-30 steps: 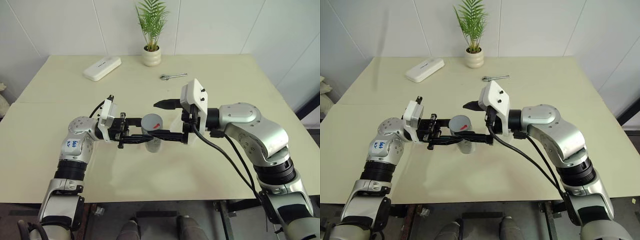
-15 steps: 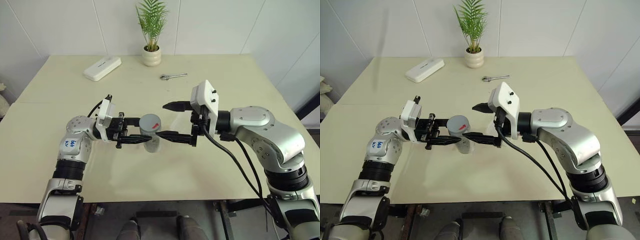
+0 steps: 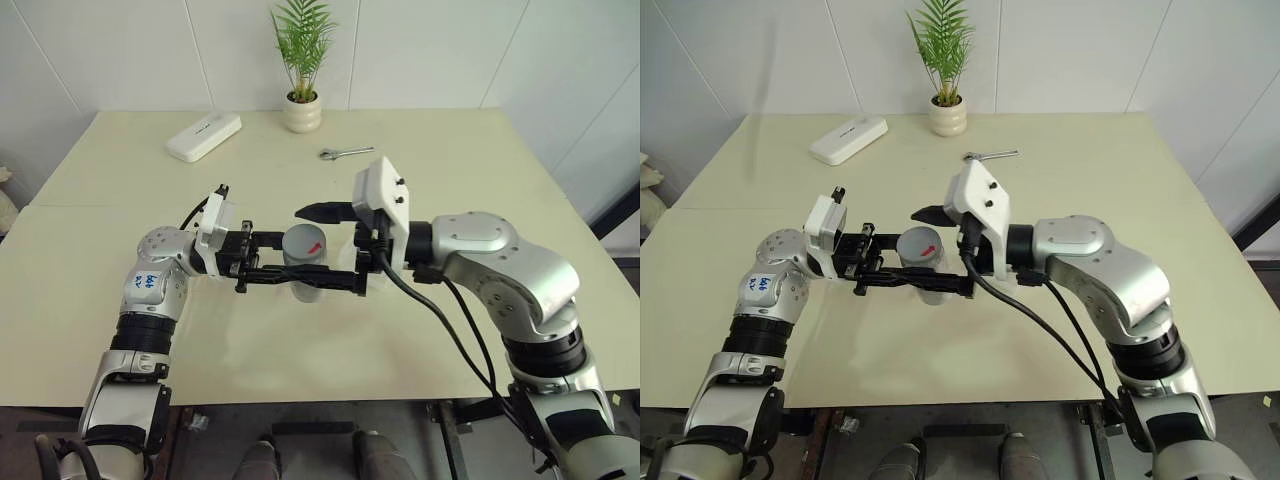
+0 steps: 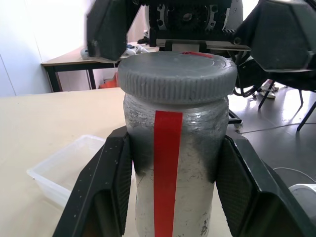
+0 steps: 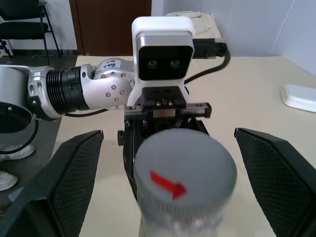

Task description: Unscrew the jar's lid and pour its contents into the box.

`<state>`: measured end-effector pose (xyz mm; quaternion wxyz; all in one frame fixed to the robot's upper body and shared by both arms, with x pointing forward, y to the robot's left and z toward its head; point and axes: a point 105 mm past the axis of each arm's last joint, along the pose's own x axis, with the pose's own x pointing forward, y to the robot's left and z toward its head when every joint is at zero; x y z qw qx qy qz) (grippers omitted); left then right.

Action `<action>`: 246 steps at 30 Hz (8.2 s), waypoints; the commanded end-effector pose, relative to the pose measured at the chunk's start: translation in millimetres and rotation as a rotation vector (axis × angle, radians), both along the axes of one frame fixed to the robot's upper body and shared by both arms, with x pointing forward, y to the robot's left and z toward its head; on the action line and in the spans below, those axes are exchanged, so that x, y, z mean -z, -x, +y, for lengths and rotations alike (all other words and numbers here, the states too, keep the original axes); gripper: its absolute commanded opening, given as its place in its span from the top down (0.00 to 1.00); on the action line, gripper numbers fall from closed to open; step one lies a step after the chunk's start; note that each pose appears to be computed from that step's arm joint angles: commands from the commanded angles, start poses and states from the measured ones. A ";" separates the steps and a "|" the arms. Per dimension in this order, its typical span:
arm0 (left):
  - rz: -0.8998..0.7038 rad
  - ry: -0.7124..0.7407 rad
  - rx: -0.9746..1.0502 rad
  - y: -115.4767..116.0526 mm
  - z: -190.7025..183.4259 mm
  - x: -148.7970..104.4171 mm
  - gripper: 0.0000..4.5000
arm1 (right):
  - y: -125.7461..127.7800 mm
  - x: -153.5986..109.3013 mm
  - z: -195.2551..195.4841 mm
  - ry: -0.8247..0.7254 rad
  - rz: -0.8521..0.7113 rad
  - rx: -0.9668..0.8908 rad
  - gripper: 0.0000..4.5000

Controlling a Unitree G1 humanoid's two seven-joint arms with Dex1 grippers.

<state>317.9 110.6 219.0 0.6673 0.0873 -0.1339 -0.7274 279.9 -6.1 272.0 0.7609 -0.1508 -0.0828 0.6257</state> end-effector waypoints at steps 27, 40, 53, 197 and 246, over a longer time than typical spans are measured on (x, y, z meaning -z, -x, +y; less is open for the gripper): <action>-0.040 0.010 0.041 8.5 -6.6 -12.4 0.56 | -28.2 -8.9 2.2 0.005 -0.076 0.097 0.01; -0.031 0.009 0.039 9.4 -6.4 -11.0 0.56 | -26.4 -9.5 -25.9 0.035 -0.080 0.161 0.01; -0.012 0.013 0.017 8.7 -4.0 -7.6 0.56 | -18.8 -13.0 -44.2 0.046 -0.079 0.200 0.01; 0.004 -0.016 -0.016 -3.3 -1.2 -0.9 0.56 | -16.1 4.3 3.8 -0.032 0.020 0.193 0.01; -0.001 -0.021 -0.017 -5.0 -0.7 -2.9 0.56 | 5.9 6.5 -30.2 0.052 0.009 0.170 0.01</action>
